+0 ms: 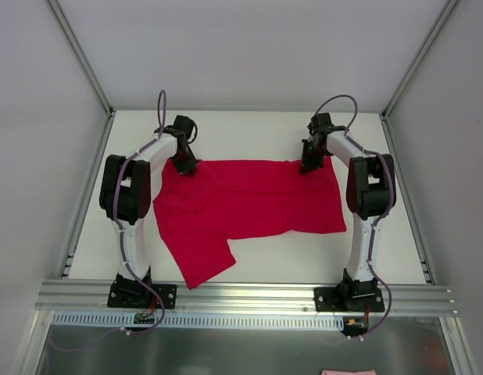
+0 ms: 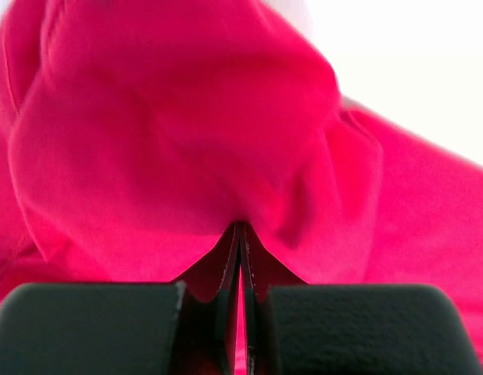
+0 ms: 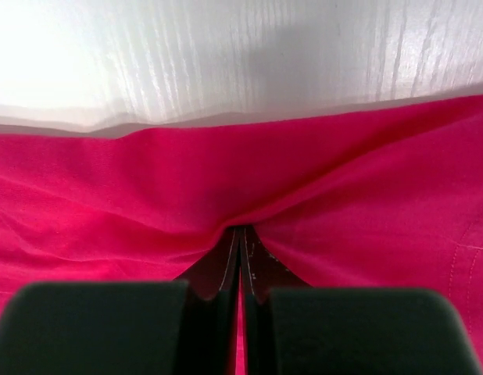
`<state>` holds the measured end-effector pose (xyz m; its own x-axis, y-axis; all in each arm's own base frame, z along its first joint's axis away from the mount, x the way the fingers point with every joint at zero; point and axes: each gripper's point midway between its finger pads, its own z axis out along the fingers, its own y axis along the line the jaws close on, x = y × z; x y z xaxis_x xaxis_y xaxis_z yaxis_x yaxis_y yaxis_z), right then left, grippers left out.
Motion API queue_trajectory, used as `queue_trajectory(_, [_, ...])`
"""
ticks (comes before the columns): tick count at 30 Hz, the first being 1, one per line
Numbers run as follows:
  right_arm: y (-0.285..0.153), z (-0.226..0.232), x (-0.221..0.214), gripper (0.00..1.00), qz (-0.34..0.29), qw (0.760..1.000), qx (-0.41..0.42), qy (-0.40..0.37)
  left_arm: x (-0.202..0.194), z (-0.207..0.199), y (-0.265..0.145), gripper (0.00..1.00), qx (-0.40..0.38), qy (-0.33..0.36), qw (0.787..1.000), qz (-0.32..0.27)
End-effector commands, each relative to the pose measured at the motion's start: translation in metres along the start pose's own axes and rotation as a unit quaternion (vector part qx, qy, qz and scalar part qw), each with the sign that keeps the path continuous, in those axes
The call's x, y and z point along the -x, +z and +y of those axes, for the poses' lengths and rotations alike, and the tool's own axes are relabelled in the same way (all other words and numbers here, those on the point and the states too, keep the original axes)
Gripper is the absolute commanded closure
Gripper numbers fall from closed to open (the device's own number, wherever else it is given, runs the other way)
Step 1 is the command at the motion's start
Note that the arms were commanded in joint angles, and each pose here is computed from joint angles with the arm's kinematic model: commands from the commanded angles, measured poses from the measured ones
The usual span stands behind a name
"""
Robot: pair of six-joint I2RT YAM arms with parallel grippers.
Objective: Fold and stack the t-shirts
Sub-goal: Fold the flattened tshirt in 1/3 of the way
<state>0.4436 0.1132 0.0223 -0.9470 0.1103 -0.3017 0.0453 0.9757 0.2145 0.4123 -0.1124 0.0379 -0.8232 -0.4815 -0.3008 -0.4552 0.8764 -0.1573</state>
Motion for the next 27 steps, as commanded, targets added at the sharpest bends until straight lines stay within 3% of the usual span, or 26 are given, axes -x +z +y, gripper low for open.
queue_trajectory(1, [-0.01,0.012,0.02,0.99,-0.025,0.999,0.024,0.002,0.012,0.01,0.004,1.0,0.032,-0.031,0.999,0.016])
queue_trajectory(15, [-0.016,-0.006,0.062,0.99,-0.045,0.997,-0.033,-0.052,0.058,0.026,0.02,1.0,0.037,-0.118,0.992,0.026])
queue_trajectory(21, [-0.016,-0.008,0.066,0.99,-0.047,0.997,-0.029,-0.045,0.069,0.027,0.02,1.0,0.034,-0.12,0.992,0.016])
queue_trajectory(27, [-0.073,-0.006,0.076,0.99,-0.126,0.99,-0.029,-0.055,0.083,0.004,-0.01,1.0,-0.033,-0.122,0.992,-0.014])
